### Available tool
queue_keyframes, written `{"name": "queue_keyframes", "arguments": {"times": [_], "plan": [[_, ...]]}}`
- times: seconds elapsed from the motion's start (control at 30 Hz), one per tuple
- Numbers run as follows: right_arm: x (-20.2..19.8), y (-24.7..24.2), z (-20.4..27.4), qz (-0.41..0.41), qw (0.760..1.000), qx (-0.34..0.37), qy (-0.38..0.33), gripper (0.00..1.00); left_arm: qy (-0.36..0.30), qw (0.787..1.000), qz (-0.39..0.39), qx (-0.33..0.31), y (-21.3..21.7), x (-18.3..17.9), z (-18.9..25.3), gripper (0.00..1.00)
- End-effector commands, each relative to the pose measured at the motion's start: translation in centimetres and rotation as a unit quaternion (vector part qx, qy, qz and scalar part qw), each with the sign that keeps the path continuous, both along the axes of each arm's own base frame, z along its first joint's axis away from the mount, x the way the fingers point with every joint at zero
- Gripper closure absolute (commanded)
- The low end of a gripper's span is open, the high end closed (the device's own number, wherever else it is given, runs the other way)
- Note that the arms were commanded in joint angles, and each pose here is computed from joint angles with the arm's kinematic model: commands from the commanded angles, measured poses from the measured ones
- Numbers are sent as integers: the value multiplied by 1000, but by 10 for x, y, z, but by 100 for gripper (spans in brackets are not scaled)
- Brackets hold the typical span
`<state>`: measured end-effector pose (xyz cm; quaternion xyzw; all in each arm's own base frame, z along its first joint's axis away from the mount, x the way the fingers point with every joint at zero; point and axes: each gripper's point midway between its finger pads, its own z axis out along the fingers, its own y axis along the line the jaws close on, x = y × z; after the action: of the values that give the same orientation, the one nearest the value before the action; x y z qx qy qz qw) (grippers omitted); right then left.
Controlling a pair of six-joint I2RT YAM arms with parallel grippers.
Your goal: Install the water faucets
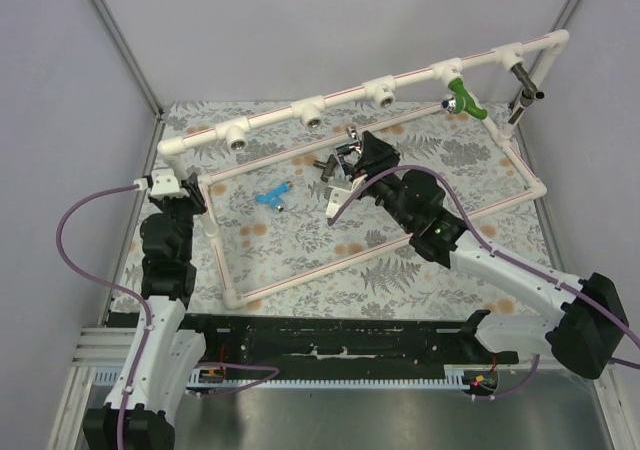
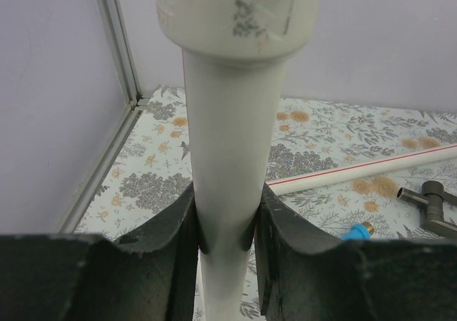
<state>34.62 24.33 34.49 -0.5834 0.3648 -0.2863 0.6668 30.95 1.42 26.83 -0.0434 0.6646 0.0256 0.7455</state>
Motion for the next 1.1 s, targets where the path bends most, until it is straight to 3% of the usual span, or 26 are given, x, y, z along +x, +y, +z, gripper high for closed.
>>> {"name": "queue_keyframes", "arguments": {"times": [0.0, 0.33, 0.77, 1.07], "plan": [[-19, 19, 78, 35, 993, 55, -100, 100, -22, 999, -29, -23, -15, 1, 10, 98], [-27, 55, 83, 49, 993, 27, -108, 100, -23, 999, -37, -24, -20, 1, 11, 98], [-7, 59, 76, 0, 996, 7, -89, 100, -24, 999, -42, -23, -23, 0, 11, 98], [-6, 59, 66, -10, 997, -59, -47, 100, -27, 999, -43, -18, -24, -2, 13, 98]]}}
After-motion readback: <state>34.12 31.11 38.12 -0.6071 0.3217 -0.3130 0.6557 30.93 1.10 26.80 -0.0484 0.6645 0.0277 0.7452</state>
